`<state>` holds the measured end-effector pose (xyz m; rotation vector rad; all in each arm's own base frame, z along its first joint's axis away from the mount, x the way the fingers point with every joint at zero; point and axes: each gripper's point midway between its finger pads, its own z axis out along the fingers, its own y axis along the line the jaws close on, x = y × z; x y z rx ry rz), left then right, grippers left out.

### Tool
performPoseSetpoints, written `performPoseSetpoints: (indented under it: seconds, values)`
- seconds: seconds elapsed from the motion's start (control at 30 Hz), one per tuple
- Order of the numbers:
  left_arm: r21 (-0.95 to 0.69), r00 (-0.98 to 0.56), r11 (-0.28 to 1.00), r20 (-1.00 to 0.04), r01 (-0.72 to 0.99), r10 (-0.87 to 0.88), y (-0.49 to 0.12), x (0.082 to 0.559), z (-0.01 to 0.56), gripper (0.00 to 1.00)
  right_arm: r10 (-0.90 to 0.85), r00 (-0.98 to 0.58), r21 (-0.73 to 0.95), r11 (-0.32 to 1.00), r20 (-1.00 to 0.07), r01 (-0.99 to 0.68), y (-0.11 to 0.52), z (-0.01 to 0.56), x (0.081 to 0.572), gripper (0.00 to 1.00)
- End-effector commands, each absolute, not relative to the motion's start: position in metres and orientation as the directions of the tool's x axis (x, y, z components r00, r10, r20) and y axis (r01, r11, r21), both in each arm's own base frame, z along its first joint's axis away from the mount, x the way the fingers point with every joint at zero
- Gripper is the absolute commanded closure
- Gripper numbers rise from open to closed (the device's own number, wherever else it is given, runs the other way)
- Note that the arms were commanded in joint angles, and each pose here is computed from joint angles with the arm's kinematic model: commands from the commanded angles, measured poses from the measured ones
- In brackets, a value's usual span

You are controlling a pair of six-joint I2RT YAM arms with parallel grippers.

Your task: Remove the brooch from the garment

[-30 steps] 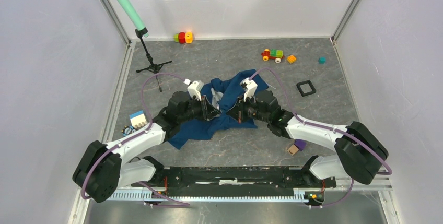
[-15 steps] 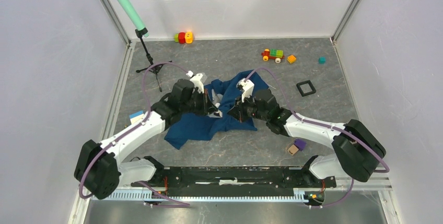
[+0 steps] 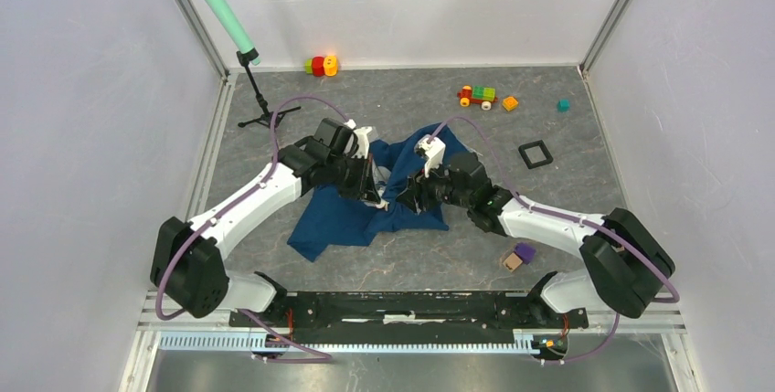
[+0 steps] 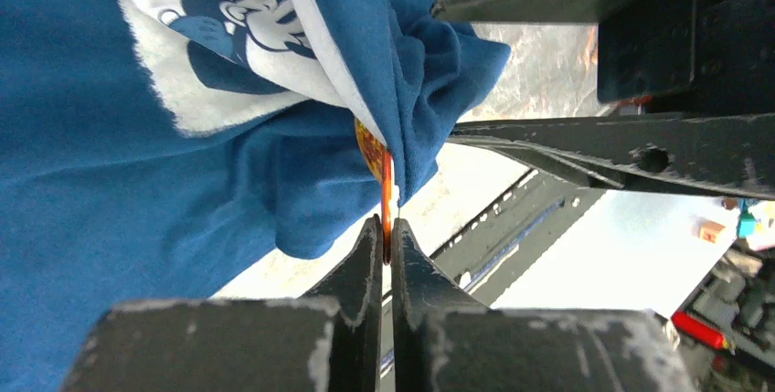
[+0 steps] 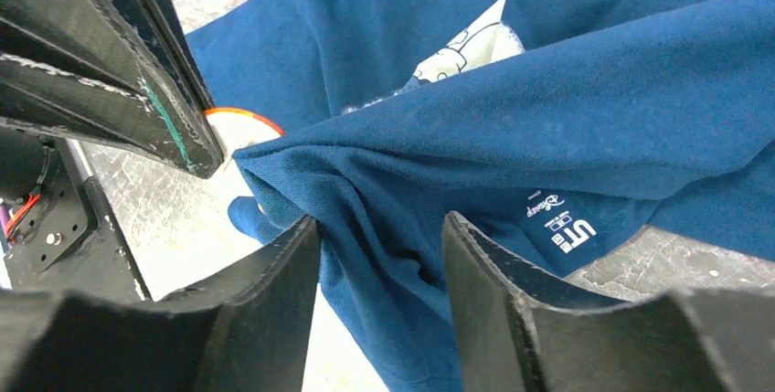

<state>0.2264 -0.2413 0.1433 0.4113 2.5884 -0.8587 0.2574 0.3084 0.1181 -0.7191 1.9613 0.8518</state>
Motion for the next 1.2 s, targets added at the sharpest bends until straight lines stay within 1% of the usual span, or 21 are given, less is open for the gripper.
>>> performPoseSetpoints:
  seconds: [0.0, 0.07, 0.2, 0.3, 0.4, 0.47, 0.53, 0.6, 0.73, 0.8, 0.93, 1.07, 1.17]
  values:
    - [-0.563, -0.875, 0.681, -0.401, 0.468, 0.27, -0.248, 0.208, 0.158, 0.98, -0.073, -0.384, 0.304, 0.482, -0.921, -0.822, 0.316, 0.155, 0.25, 0.39]
    - [-0.571, -0.866, 0.663, -0.42, 0.484, 0.271, -0.251, 0.208, 0.162, 0.98, -0.059, -0.38, 0.318, 0.439, -0.923, -0.84, 0.318, 0.159, 0.242, 0.34]
    - [-0.613, -0.854, 0.61, -0.462, 0.502, 0.238, -0.261, 0.209, 0.17, 0.98, -0.032, -0.412, 0.372, 0.372, -0.911, -0.85, 0.321, 0.161, 0.229, 0.34]
    - [-0.675, -0.862, 0.542, -0.442, 0.501, 0.247, -0.271, 0.202, 0.174, 0.98, 0.0, -0.43, 0.407, 0.324, -0.903, -0.854, 0.324, 0.168, 0.223, 0.34]
    - [-0.701, -0.871, 0.519, -0.417, 0.49, 0.259, -0.276, 0.2, 0.173, 0.98, 0.037, -0.459, 0.452, 0.265, -0.887, -0.852, 0.327, 0.173, 0.213, 0.3]
    - [-0.701, -0.871, 0.518, -0.418, 0.49, 0.258, -0.276, 0.2, 0.173, 0.98, 0.082, -0.484, 0.486, 0.285, -0.871, -0.826, 0.322, 0.173, 0.216, 0.3]
    - [-0.703, -0.872, 0.516, -0.418, 0.489, 0.256, -0.276, 0.201, 0.174, 0.98, 0.156, -0.497, 0.52, 0.289, -0.854, -0.804, 0.313, 0.178, 0.219, 0.33]
    - [-0.72, -0.874, 0.497, -0.419, 0.484, 0.245, -0.277, 0.201, 0.177, 0.98, 0.233, -0.52, 0.568, 0.266, -0.822, -0.779, 0.305, 0.184, 0.219, 0.36]
    - [-0.748, -0.87, 0.443, -0.427, 0.494, 0.247, -0.281, 0.197, 0.183, 0.98, 0.293, -0.571, 0.627, 0.157, -0.767, -0.763, 0.308, 0.197, 0.211, 0.41]
    - [-0.754, -0.866, 0.426, -0.433, 0.5, 0.25, -0.282, 0.195, 0.185, 0.98, 0.332, -0.591, 0.649, 0.096, -0.735, -0.754, 0.307, 0.206, 0.205, 0.41]
    - [-0.765, -0.866, 0.406, -0.434, 0.5, 0.25, -0.284, 0.194, 0.188, 0.98, 0.371, -0.629, 0.683, 0.02, -0.683, -0.73, 0.307, 0.216, 0.2, 0.45]
    - [-0.776, -0.865, 0.383, -0.437, 0.502, 0.248, -0.286, 0.193, 0.193, 0.98, 0.38, -0.633, 0.693, 0.031, -0.674, -0.72, 0.307, 0.212, 0.203, 0.51]
    - [-0.777, -0.862, 0.375, -0.443, 0.506, 0.246, -0.287, 0.192, 0.195, 0.98, 0.373, -0.633, 0.695, 0.048, -0.678, -0.717, 0.308, 0.209, 0.206, 0.53]
